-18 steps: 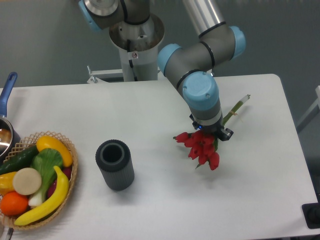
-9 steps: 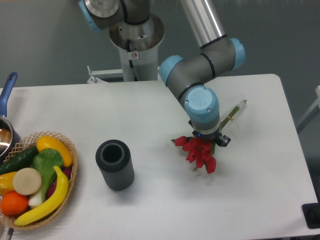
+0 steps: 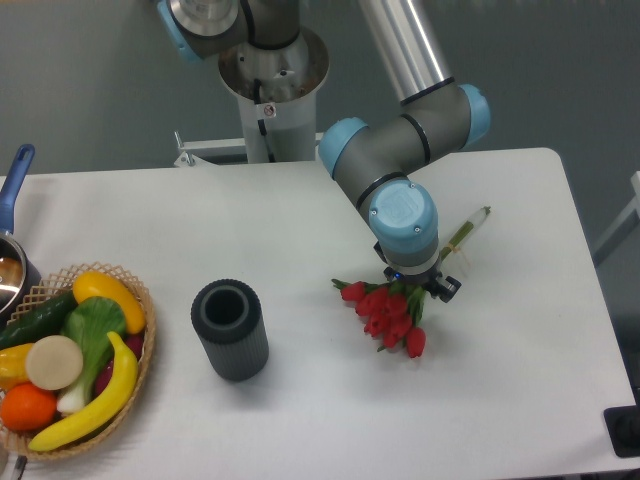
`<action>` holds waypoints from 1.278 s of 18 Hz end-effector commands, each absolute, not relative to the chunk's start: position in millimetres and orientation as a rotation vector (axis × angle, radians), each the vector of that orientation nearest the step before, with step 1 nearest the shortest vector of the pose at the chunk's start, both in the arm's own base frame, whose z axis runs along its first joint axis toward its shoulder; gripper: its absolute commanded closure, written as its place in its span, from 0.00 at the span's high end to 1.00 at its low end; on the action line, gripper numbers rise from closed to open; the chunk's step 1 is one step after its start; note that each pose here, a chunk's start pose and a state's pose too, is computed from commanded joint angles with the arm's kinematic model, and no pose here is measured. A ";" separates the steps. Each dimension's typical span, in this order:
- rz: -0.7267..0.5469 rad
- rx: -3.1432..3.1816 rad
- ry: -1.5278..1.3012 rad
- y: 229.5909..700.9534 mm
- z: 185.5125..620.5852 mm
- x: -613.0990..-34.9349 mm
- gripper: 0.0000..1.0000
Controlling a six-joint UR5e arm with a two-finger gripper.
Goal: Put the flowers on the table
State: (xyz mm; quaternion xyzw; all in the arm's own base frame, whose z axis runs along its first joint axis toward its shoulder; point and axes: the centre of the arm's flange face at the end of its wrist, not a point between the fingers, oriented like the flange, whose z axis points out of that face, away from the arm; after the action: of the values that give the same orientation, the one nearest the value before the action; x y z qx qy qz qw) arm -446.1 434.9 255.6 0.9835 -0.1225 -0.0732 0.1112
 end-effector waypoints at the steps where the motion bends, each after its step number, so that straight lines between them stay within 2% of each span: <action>1: -0.233 2.901 -0.356 432.1 266.5 -444.3 1.00; 3: -0.238 2.918 -0.350 426.3 273.9 -438.4 1.00; 8: -0.361 3.104 -0.261 399.1 357.8 -443.7 1.00; 12: -0.412 3.234 -0.170 368.0 404.9 -456.2 1.00; 15: -0.441 3.243 -0.279 347.8 422.1 -458.0 1.00; 19: -0.367 3.225 -0.483 298.3 439.1 -465.9 1.00; 23: -0.336 3.189 -0.602 271.8 441.6 -469.8 1.00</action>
State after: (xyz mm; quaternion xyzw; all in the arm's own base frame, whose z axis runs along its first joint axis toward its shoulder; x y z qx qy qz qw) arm -469.8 271.8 441.6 0.9756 -0.1842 -0.1028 -0.0605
